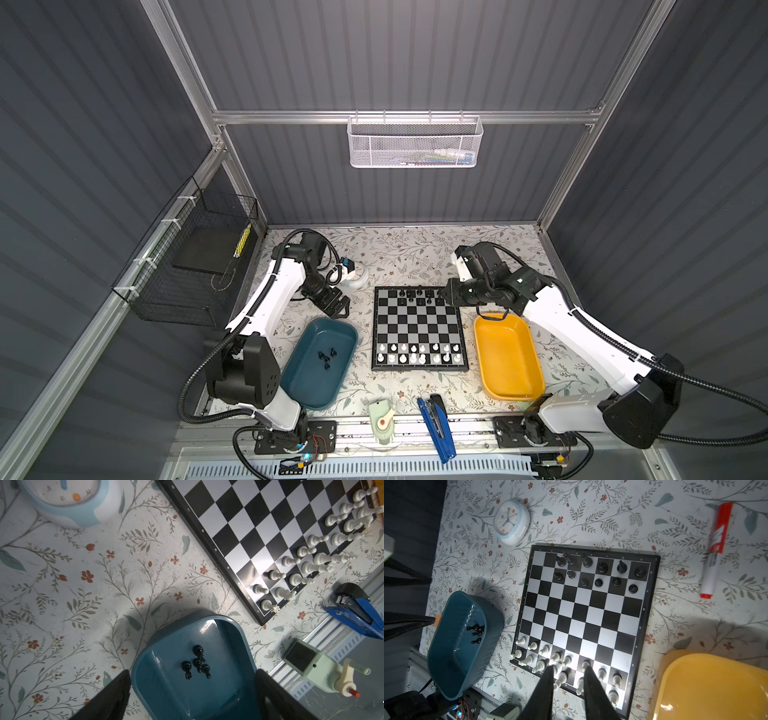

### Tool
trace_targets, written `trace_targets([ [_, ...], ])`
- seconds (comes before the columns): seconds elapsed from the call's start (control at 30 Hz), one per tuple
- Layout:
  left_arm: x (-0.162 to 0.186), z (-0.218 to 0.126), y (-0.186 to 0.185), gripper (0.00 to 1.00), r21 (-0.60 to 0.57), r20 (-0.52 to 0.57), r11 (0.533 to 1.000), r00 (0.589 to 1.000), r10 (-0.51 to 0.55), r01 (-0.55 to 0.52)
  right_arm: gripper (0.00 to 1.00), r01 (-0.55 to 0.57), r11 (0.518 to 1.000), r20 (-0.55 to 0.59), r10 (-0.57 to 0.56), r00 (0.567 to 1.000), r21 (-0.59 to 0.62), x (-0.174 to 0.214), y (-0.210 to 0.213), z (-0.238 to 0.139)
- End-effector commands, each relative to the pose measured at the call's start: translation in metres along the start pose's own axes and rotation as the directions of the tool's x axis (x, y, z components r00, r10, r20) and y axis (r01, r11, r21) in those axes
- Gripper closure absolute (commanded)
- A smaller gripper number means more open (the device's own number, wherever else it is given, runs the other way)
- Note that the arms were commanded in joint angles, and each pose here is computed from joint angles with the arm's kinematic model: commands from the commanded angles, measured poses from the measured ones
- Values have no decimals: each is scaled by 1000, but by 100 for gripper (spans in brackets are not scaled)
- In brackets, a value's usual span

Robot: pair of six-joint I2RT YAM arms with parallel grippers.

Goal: Set up the chess pieces on the board
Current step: 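Lower the open left gripper into the teal tray over the black pieces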

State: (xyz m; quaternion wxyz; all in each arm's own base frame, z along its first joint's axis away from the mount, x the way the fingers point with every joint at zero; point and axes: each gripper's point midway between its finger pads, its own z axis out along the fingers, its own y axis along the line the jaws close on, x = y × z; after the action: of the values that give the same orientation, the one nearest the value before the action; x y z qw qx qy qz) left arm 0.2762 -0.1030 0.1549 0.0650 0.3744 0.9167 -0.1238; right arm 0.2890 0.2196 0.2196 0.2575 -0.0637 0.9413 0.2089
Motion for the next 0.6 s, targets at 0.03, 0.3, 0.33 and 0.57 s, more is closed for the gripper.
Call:
trace_targets([
  [0.03, 32, 3, -21, 7, 50, -61, 999, 998, -7, 10, 69, 41, 997, 31, -39, 999, -69, -5, 13, -5],
  [0.3, 45, 14, -5, 11, -75, -60, 989, 990, -131, 126, 70, 4, 997, 96, 3, 995, -73, -12, 10, 0],
  [0.33, 47, 15, -4, 11, -86, -60, 987, 988, -140, 135, 70, 0, 997, 93, 7, 996, -72, -11, 9, 2],
  [0.57, 57, 27, 4, 14, -131, -71, 981, 986, -153, 143, 70, -5, 998, 75, 9, 997, -60, -7, 6, 11],
])
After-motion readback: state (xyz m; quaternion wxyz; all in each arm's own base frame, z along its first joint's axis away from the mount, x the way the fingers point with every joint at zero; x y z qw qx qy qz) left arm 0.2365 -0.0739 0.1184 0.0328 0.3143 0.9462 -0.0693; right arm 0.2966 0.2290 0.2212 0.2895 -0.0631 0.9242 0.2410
